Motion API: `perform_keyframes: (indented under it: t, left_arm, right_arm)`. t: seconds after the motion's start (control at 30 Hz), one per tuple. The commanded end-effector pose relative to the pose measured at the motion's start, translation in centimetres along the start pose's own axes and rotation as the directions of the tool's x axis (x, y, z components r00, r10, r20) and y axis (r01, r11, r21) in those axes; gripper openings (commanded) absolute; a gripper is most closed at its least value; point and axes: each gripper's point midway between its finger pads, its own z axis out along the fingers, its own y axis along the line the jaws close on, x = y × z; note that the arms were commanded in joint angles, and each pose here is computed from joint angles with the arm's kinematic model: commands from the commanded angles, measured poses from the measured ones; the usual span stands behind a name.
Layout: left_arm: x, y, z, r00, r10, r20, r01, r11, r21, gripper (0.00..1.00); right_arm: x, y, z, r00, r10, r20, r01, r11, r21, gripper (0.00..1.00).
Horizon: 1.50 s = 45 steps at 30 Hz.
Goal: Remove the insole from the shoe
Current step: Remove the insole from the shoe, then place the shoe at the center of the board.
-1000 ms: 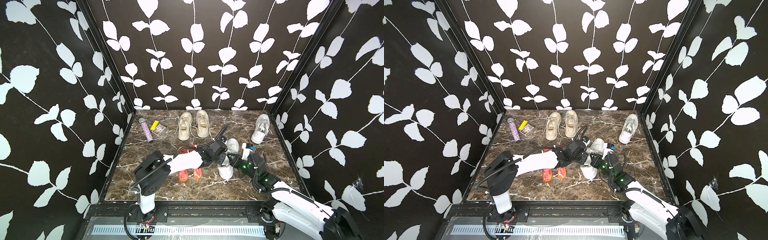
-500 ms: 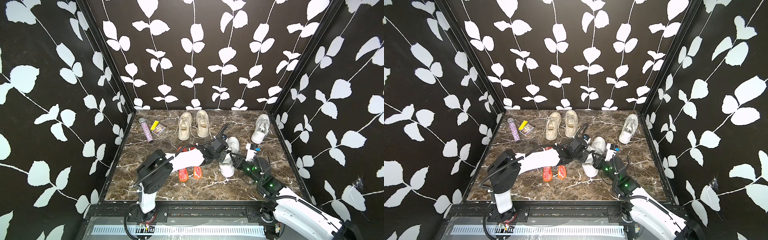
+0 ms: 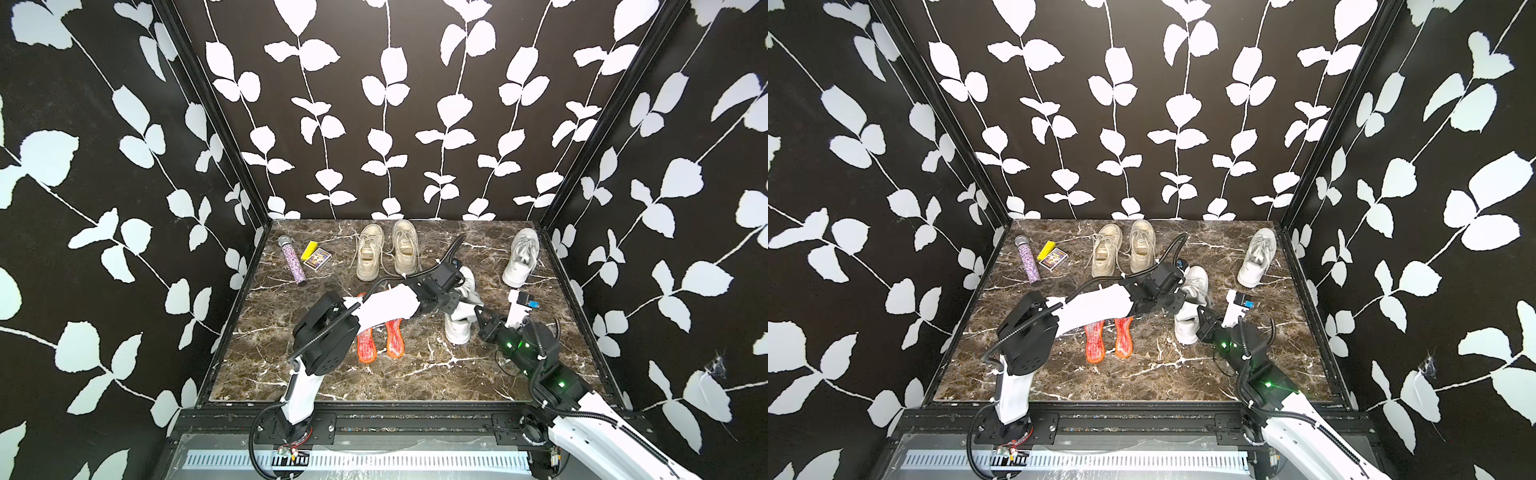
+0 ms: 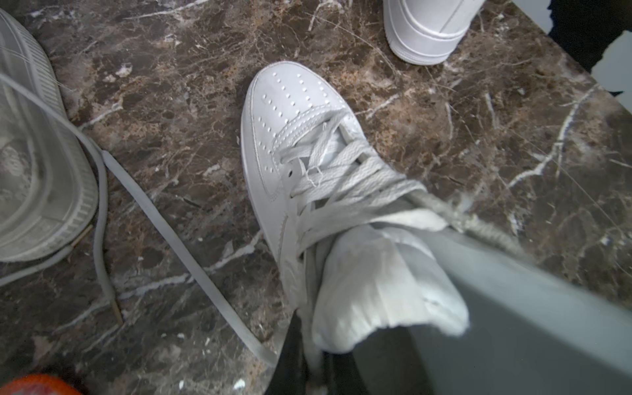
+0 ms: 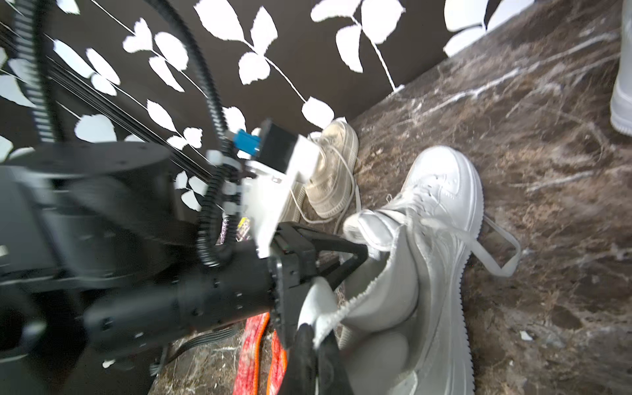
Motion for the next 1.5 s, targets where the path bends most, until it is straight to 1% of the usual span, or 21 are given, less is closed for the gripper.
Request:
perform_keyframes:
  t: [0.0,0.27,0.57,0.73,0.9,1.03,1.07,1.13,1.23,1.27,1.37,1.47]
  left_arm:
    - [-1.7,4.4,0.3,1.0,-0.018,0.012,0.019,0.991,-0.129,0.0]
    - [-5.5,5.9,1.7,0.998,-0.02,0.052,0.028,0.989,-0.147,0.0]
    - [-11.3,8.9,4.0,0.99,-0.007,0.139,0.03,0.987,-0.16,0.0]
    - [-14.3,10.9,5.0,0.979,-0.017,0.202,0.048,0.987,-0.15,0.0]
    - [-16.5,13.0,5.8,0.959,-0.049,0.279,0.09,0.987,-0.135,0.0]
    - [-17.5,12.5,6.9,0.948,-0.033,0.318,0.07,0.992,-0.105,0.0]
    - [-17.7,14.3,7.1,0.946,-0.042,0.32,0.082,0.99,-0.113,0.0]
    - [-17.8,14.3,7.5,0.946,-0.036,0.323,0.075,0.991,-0.107,0.0]
    - [-18.0,14.1,7.6,0.942,-0.039,0.334,0.073,0.993,-0.09,0.0]
    - [-18.1,14.1,7.5,0.941,-0.045,0.336,0.079,0.993,-0.087,0.03]
    - [-18.5,13.7,6.8,0.939,-0.063,0.339,0.089,0.994,-0.062,0.19]
    - [-18.9,13.2,5.3,0.941,-0.073,0.332,0.091,0.995,-0.038,0.35]
  right_arm:
    - [-4.9,4.1,-1.9,0.987,0.002,0.159,0.018,0.992,-0.126,0.0]
    - [-4.6,3.4,-2.3,0.989,-0.023,0.146,0.037,0.995,-0.092,0.0]
    - [-2.1,1.3,-1.7,0.998,-0.031,0.058,0.032,0.999,-0.022,0.0]
    - [0.3,0.2,-0.9,1.0,-0.005,-0.02,0.005,1.0,-0.012,0.0]
    - [3.0,-0.4,0.7,0.991,0.025,-0.129,-0.027,1.0,-0.01,0.0]
    - [4.8,-0.6,1.8,0.981,0.071,-0.181,-0.076,0.997,-0.023,0.0]
    - [5.3,-0.7,2.1,0.978,0.078,-0.196,-0.084,0.996,-0.027,0.0]
    - [6.4,-0.7,2.7,0.968,0.086,-0.234,-0.094,0.995,-0.026,0.0]
    - [8.5,-0.5,4.1,0.942,0.097,-0.322,-0.112,0.993,-0.029,0.0]
    - [9.2,-0.2,4.5,0.934,0.1,-0.344,-0.121,0.992,-0.038,0.0]
    - [10.6,0.0,5.5,0.919,0.111,-0.378,-0.134,0.99,-0.035,0.0]
    - [11.1,0.6,6.2,0.915,0.092,-0.393,-0.116,0.993,-0.038,0.0]
